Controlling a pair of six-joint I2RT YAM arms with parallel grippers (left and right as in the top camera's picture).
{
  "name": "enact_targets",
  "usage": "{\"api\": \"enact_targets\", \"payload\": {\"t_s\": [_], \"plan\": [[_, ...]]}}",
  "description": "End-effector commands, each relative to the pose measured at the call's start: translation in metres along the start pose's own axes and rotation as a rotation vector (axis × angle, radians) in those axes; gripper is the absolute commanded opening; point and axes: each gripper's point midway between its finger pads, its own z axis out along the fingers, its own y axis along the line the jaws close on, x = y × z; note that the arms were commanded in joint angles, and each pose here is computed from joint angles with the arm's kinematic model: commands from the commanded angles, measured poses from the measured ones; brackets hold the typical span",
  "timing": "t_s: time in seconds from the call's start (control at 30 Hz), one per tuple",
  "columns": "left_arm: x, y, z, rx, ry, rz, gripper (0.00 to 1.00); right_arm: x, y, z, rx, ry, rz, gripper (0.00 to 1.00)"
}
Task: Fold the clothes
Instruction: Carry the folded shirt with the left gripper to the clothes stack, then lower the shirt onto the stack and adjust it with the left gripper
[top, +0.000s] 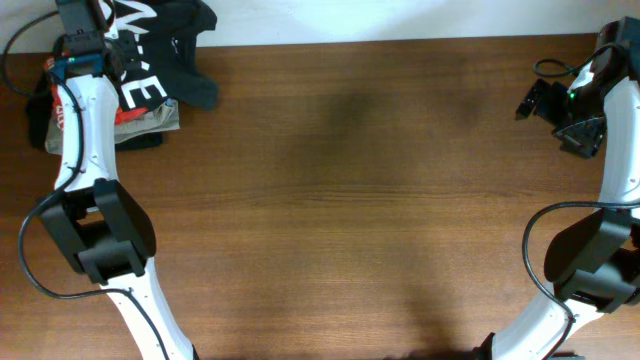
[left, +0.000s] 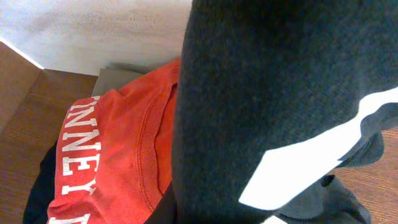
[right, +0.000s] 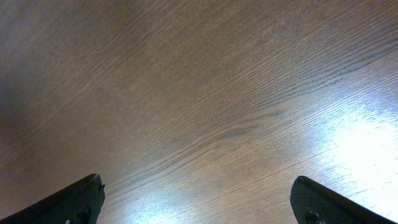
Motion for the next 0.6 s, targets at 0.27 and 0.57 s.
{"api": "enact_targets", "payload": {"t_s": [0.27, 0.57], "plan": [[-0.052, -0.002, -0.046, -0.034, -0.136, -0.085, 0.01, -0.004, 0.001, -0.009, 0.003, -0.030, 0.000, 0.99], [-0.074, 0.017, -0.082, -0.090, -0.193, -0.122, 0.01, -0.004, 0.000, -0.009, 0.003, -0.031, 0.001, 0.99]]}}
